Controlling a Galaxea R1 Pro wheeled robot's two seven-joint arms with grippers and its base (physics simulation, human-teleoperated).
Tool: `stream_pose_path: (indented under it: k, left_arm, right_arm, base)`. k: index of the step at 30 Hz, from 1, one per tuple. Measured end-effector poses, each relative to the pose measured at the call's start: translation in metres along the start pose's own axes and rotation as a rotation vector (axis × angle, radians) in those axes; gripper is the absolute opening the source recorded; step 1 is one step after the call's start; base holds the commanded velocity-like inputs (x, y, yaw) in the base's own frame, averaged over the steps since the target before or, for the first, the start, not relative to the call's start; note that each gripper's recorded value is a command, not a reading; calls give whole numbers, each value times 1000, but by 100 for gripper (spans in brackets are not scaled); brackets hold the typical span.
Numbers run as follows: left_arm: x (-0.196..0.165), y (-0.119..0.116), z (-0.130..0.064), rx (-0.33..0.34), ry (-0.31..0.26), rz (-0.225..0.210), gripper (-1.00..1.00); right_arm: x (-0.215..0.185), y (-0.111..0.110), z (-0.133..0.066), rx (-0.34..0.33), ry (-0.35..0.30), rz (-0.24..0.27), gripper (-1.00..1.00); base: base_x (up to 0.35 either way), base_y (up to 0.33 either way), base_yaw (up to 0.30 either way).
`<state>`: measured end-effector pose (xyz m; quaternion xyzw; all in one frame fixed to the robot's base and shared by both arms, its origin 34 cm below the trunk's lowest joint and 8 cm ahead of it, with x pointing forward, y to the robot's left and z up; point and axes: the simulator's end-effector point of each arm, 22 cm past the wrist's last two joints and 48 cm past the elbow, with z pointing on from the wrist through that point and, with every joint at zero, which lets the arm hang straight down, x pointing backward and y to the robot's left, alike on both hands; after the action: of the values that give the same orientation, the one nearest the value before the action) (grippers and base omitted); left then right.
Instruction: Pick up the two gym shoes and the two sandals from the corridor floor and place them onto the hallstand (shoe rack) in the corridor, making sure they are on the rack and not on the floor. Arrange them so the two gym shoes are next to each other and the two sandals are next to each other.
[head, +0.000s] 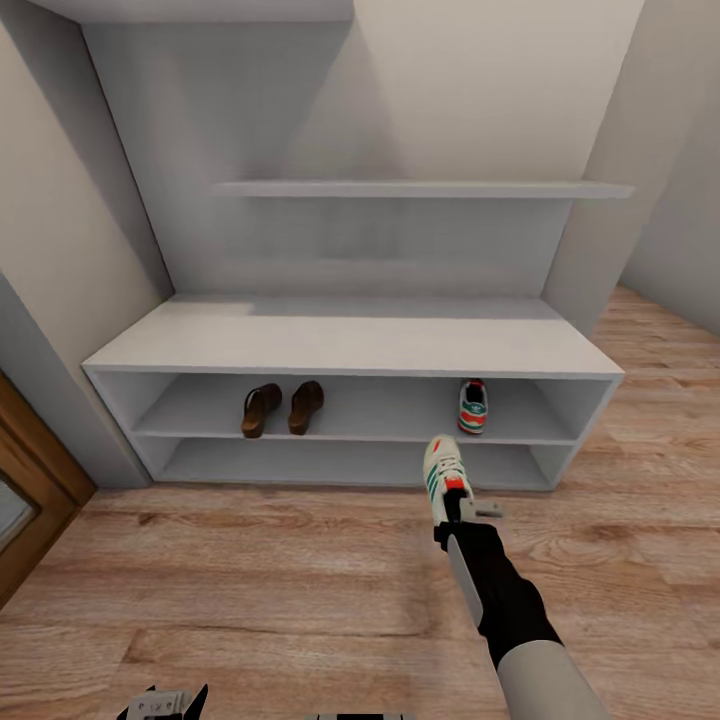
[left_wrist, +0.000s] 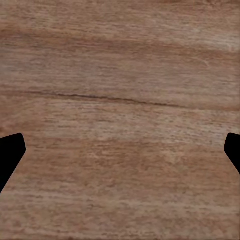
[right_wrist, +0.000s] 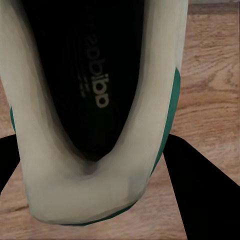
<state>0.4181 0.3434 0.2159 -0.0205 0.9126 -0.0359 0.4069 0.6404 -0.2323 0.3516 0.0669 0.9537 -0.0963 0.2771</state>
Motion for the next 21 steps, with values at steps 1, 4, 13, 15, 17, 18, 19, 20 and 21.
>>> stream_pose_path:
  k: [1, 4, 13, 15, 17, 18, 19, 20, 21]
  left_arm:
    - [0, 0, 0, 0, 0, 0, 100]
    - [0, 0, 0, 0, 0, 0, 100]
    - [0, 0, 0, 0, 0, 1, 100]
    - [0, 1, 0, -1, 0, 1, 100]
    - [0, 1, 0, -1, 0, 1, 100]
    - [0, 1, 0, -1, 0, 1, 100]
    - [0, 1, 0, -1, 0, 1, 100]
    - [0, 1, 0, -1, 0, 1, 100]
    - [0, 1, 0, -1, 0, 1, 100]
  right_arm:
    - [-2, 0, -1, 1, -5, 2, -100]
    - [-17, -4, -6, 4, -38, 13, -100]
    - [-34, -7, -15, 3, -78, 31, -100]
    - [-35, -7, -15, 3, -78, 31, -100]
    - [-35, -7, -15, 3, -78, 31, -100]
    - [-35, -7, -15, 3, -78, 31, -100]
    - [-35, -7, -15, 3, -78, 31, -100]
    - [-35, -7, -15, 3, -78, 32, -100]
    - [-35, -7, -15, 3, -78, 32, -100]
  base:
    - [4, 0, 0]
    - [2, 0, 0]
    - [13, 0, 0]
    - [159, 0, 0]
    - [242, 0, 0]
    - [277, 0, 0]
    - [298, 0, 0]
    - [306, 0, 0]
    - [316, 0, 0]
